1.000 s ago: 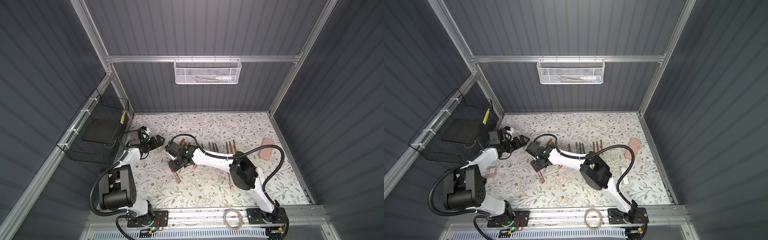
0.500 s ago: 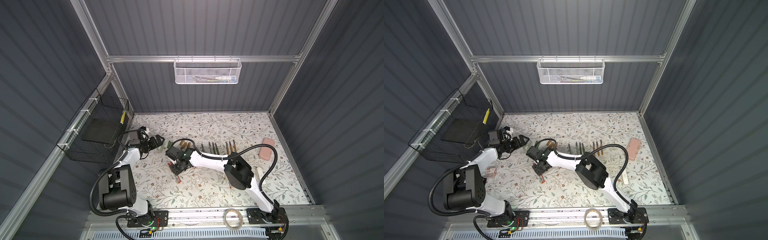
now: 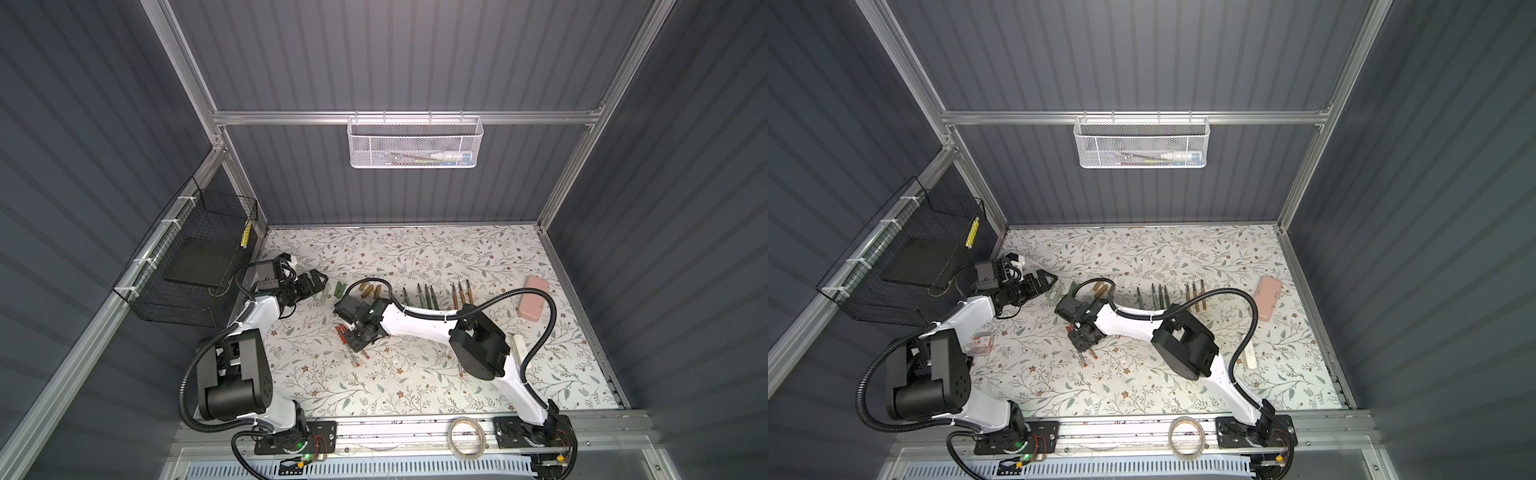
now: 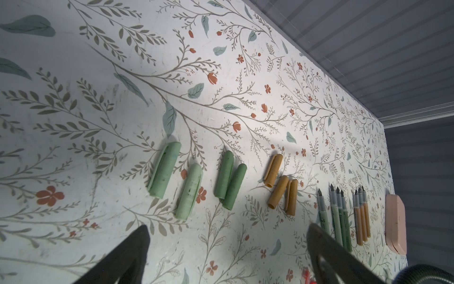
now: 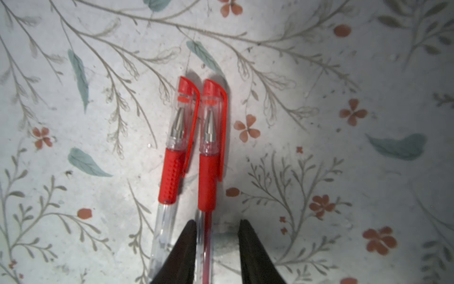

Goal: Remove pen caps from pens
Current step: Pick up the pen from the center of the table.

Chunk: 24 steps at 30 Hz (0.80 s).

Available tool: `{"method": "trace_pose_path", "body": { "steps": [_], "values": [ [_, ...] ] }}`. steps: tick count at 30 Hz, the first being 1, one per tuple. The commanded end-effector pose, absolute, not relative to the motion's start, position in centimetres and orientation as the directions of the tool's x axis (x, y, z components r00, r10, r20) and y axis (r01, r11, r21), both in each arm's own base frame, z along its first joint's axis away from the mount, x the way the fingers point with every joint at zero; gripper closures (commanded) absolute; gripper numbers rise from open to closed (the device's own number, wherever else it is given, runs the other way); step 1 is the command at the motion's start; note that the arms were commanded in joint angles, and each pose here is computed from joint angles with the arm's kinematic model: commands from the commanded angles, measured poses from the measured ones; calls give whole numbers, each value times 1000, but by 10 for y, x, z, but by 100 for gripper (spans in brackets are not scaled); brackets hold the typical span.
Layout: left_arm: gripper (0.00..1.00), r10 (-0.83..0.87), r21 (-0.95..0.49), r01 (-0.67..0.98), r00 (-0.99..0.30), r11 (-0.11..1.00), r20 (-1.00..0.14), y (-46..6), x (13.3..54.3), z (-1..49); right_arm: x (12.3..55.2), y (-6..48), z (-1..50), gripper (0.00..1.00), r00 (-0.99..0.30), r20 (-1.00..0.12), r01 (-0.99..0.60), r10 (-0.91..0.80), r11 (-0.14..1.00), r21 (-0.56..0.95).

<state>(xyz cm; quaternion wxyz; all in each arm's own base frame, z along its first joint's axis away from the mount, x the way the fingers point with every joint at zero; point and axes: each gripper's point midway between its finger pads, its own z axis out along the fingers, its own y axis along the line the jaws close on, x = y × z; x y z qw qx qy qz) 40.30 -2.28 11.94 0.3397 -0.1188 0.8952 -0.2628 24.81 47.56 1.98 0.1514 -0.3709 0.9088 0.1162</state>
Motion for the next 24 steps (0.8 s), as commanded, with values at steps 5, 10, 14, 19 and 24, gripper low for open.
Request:
{"method": "trace_pose_path", "body": {
  "steps": [5,10,14,19,24],
  "values": [
    [0,-402,-569,-18,-726,822,-558,-23,402,128,239,445,7,85,-694,-291,-694,-659,720,25],
    [0,-403,-577,-12,-729,817,-554,-24,403,130,247,446,20,96,-683,-322,-693,-655,721,4],
    [0,-402,-588,4,-726,809,-558,-27,401,132,251,451,36,98,-685,-373,-687,-626,725,44],
    [0,-419,-666,71,-727,743,-545,-43,402,145,267,446,72,98,-714,-471,-632,-519,767,112],
    [0,-484,-772,94,-729,629,-484,-59,399,150,280,434,102,98,-726,-542,-589,-423,790,172]
  ]
}}
